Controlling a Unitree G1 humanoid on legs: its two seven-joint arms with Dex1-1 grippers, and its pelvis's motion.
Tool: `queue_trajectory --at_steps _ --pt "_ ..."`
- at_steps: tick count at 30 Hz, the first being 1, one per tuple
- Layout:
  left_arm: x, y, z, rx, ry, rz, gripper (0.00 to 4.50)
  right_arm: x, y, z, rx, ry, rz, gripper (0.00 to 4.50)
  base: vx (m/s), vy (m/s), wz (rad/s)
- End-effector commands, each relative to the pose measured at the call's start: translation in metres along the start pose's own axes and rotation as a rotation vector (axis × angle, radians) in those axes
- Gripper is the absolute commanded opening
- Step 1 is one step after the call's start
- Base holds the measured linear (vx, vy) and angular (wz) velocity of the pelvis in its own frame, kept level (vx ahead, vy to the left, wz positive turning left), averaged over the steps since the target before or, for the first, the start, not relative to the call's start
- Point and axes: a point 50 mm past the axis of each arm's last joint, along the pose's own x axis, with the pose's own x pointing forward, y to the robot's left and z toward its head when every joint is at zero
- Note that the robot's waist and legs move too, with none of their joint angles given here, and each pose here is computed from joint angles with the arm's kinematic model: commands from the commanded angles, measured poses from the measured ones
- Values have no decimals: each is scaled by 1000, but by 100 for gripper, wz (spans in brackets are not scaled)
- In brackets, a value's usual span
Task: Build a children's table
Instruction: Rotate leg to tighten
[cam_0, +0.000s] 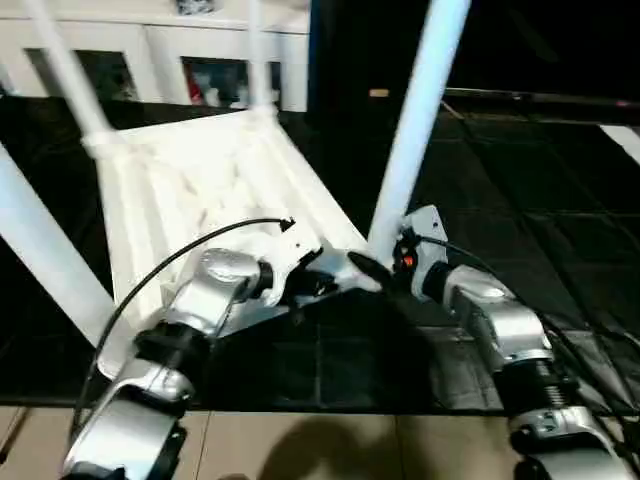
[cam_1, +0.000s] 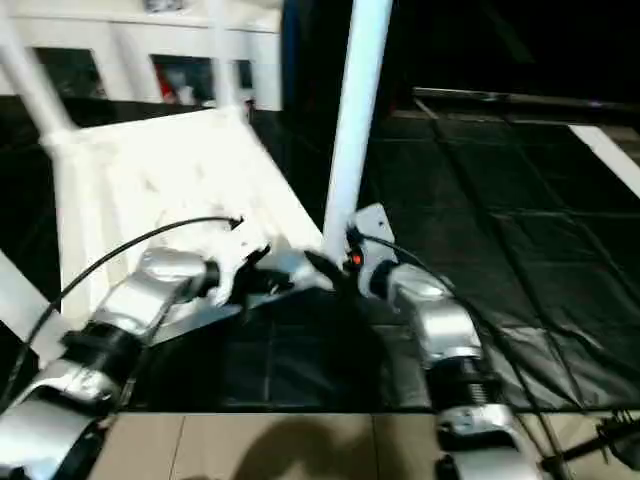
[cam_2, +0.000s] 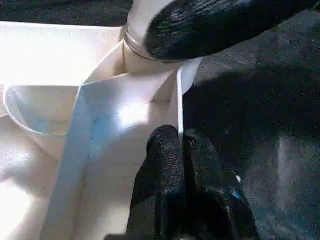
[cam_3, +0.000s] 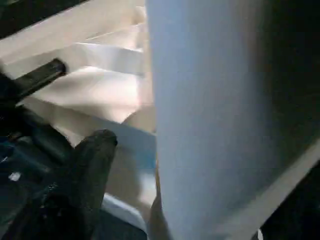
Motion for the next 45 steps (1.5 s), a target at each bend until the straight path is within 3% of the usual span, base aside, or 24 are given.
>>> queue_trajectory --at_steps 1,7,9,12,24,35,45 --pt "-1 -13 7 103 -32 -177 0 -15 -2 7 -51 10 132 444 0 0 0" --pt "-9 -17 -2 150 19 -269 0 -27 -8 8 -118 30 218 444 0 0 0" --pt "-16 -20 -10 184 64 -331 0 -37 -2 8 -111 51 394 444 0 0 0" --pt "-19 -21 -11 199 79 -355 0 -43 1 7 -109 75 473 444 0 0 0" --pt "-24 -26 -16 239 109 -444 0 -47 6 -1 -105 150 659 334 0 0 0" --pt "-24 -27 -16 247 109 -446 0 -46 9 -5 -92 170 710 240 0 0 0" --pt "-24 -23 -15 222 96 -404 0 -46 15 -8 -57 154 730 208 0 0 0"
